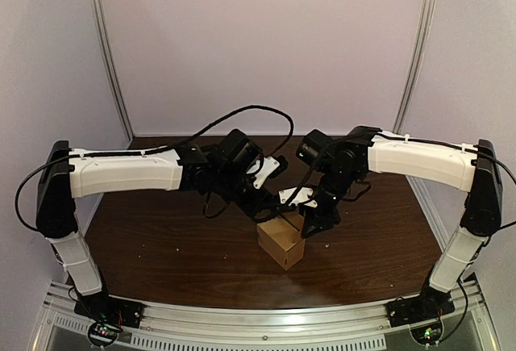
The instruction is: Fold the paper box
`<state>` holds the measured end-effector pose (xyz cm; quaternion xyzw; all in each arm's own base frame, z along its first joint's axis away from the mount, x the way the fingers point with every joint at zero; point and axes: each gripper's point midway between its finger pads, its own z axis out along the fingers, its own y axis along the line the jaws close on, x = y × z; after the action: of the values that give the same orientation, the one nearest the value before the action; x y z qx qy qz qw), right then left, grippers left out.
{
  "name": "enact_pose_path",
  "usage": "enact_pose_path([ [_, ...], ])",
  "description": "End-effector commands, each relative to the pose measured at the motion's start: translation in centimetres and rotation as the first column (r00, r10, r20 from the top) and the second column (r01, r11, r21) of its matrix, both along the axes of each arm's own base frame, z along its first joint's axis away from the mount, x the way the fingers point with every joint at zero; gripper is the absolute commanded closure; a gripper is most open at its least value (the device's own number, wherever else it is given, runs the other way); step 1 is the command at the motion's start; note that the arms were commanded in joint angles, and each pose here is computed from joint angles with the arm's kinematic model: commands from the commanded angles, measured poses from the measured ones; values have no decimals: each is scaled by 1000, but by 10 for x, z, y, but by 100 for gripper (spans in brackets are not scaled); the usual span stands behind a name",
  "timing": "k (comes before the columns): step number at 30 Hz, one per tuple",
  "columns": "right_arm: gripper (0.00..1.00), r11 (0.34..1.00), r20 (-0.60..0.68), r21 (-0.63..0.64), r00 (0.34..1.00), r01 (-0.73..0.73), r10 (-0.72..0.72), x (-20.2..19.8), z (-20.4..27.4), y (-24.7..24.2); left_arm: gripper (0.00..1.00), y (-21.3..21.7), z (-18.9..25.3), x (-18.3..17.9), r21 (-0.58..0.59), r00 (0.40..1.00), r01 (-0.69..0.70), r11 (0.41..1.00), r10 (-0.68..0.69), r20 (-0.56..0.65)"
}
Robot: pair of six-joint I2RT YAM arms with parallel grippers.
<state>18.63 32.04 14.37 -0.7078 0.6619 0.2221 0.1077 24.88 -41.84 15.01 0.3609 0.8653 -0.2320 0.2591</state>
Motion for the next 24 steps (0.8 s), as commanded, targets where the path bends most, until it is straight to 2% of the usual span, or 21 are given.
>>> enact_pose_path([
  [1, 60, 1000, 46, 0, 999, 9, -9, 1, 4, 1, 100, 15, -31, -20, 89, 998, 6, 996, 0, -71],
  [10, 61, 1000, 64, -11, 998, 6, -6, 1, 4, 2, 100, 25, -44, -22, 131, 998, -9, 991, 17, -60],
  [24, 62, 999, 88, -34, 996, 9, -6, 1, 4, 3, 100, 25, -39, -26, 126, 997, -4, 992, 14, -72],
])
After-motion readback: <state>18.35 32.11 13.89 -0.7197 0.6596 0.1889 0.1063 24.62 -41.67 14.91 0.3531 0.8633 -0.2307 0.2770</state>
